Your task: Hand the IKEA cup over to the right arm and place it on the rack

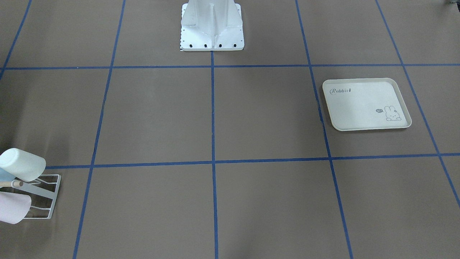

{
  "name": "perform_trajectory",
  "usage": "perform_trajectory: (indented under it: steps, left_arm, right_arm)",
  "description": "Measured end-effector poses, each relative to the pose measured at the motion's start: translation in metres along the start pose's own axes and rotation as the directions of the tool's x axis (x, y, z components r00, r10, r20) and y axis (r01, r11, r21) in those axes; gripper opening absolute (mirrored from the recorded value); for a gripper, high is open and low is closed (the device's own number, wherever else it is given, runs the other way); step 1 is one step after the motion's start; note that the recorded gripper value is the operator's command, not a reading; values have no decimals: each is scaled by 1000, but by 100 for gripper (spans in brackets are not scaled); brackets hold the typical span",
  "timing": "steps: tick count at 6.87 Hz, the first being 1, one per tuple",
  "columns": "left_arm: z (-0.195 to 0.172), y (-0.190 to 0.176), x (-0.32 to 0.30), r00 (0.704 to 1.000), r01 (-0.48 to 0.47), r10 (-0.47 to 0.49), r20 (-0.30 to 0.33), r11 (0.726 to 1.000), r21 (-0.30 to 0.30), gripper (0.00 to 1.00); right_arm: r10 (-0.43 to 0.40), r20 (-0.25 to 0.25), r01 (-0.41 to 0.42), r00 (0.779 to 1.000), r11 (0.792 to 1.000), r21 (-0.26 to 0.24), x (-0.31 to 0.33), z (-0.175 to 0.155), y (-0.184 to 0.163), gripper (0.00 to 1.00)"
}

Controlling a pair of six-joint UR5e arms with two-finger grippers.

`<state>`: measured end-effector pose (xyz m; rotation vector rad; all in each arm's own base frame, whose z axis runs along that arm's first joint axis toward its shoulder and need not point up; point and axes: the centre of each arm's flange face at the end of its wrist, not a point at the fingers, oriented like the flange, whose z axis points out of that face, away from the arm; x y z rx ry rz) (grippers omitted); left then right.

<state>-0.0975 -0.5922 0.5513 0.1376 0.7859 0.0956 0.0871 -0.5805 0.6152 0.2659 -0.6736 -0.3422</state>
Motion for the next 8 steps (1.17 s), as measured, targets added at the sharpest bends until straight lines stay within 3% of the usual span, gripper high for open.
perform_trajectory:
  steps: [3, 5, 8]
  left_arm:
    - [-30, 22, 32, 1000, 23, -23, -5, 999, -24, 100]
    - [-17, 46, 23, 999, 38, -38, -9, 998, -40, 100]
    - [-9, 63, 17, 998, 57, -57, -10, 997, -51, 100]
  right_arm:
    - [-21, 17, 22, 1000, 1000, -20, -18, 15, -10, 100]
    - [-54, 28, 54, 998, 999, -7, -40, 13, -25, 100]
    - [-38, 55, 39, 998, 999, -3, -58, -5, -34, 100]
